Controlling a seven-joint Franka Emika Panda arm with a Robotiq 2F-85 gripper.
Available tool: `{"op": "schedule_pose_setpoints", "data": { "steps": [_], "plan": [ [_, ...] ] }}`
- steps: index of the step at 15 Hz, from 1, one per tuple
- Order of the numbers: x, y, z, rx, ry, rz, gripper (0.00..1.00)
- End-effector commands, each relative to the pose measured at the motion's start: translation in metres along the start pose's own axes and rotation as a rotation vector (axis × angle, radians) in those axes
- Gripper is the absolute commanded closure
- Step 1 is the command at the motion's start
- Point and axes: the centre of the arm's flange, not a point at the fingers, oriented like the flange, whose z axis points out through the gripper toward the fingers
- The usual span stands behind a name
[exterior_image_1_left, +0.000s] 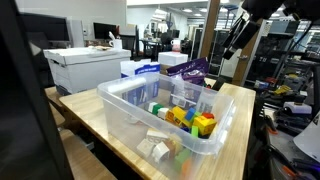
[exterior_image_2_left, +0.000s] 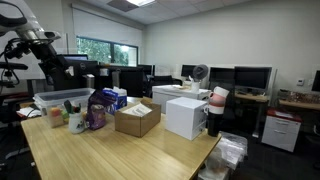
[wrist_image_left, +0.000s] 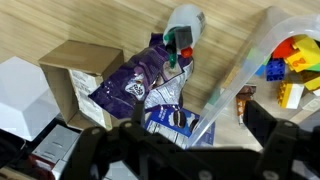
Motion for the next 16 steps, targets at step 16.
{"op": "schedule_pose_setpoints", "data": {
  "steps": [16],
  "plan": [
    [-0.013,-0.040,0.018,0.043,-0.079,-0.037,0.00]
  ]
}}
